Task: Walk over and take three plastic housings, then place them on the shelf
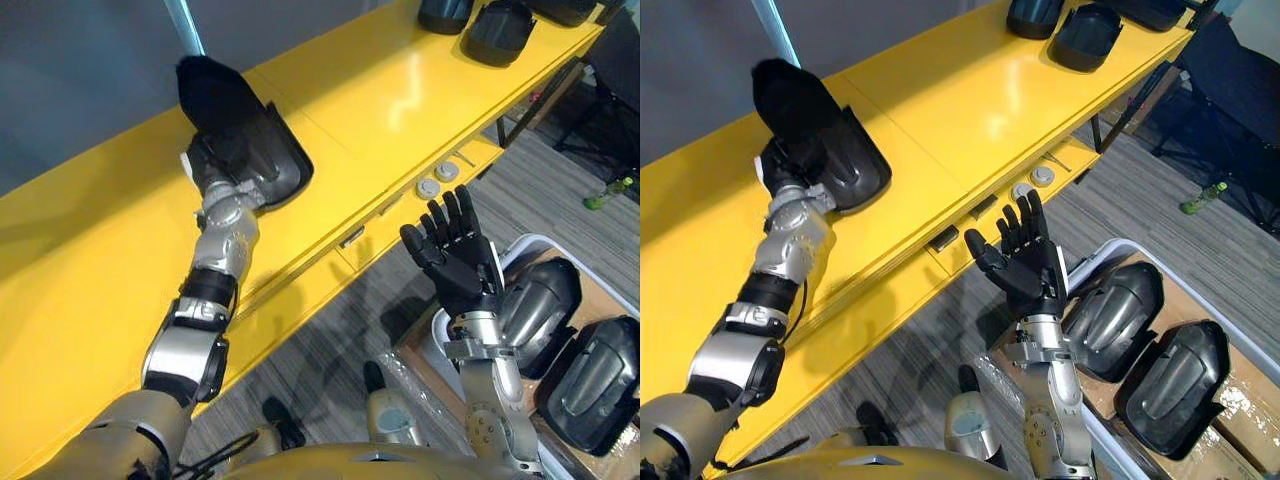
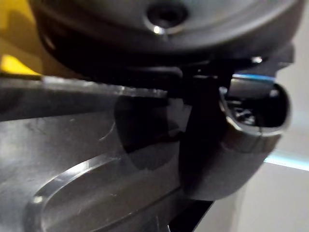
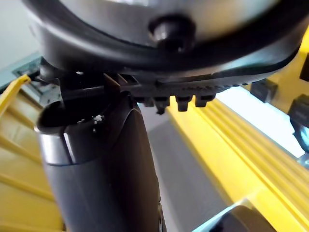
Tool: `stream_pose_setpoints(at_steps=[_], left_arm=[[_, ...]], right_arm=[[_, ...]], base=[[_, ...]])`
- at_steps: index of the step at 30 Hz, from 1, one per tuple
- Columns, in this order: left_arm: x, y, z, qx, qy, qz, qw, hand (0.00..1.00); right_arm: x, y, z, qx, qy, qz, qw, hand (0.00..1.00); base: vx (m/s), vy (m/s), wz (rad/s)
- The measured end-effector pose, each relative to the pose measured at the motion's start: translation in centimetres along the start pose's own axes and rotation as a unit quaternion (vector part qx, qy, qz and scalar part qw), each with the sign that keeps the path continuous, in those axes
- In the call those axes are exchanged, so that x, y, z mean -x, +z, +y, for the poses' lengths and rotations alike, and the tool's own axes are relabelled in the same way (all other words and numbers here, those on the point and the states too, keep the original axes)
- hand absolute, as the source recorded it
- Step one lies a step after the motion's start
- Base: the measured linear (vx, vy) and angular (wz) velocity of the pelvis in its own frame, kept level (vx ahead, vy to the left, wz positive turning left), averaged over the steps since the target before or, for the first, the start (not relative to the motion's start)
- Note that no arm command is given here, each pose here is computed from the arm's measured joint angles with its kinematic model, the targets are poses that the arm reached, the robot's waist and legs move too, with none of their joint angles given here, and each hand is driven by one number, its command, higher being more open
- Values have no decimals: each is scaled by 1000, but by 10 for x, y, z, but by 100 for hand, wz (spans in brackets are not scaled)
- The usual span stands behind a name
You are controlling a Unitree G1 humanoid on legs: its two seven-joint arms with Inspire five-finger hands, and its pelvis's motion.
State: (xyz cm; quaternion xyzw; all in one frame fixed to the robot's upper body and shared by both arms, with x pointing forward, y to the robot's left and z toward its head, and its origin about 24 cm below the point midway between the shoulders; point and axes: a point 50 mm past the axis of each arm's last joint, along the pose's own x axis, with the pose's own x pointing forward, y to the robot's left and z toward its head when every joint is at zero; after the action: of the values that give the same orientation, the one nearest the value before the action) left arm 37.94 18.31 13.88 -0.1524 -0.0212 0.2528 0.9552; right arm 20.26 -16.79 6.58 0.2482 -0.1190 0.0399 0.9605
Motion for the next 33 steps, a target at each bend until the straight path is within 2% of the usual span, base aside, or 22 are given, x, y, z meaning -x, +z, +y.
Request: stream_pose_setpoints(at_steps=[25, 33], left_arm=[[3, 3, -11, -69, -8, -26, 997, 100], [1, 2, -10, -121, -15, -28, 992, 100]], right_arm=[[2, -17, 24, -33, 29, 34, 998, 100], [4, -19, 24, -47, 26, 38, 998, 100]], base=[[-15, 6, 1], [0, 0, 0]])
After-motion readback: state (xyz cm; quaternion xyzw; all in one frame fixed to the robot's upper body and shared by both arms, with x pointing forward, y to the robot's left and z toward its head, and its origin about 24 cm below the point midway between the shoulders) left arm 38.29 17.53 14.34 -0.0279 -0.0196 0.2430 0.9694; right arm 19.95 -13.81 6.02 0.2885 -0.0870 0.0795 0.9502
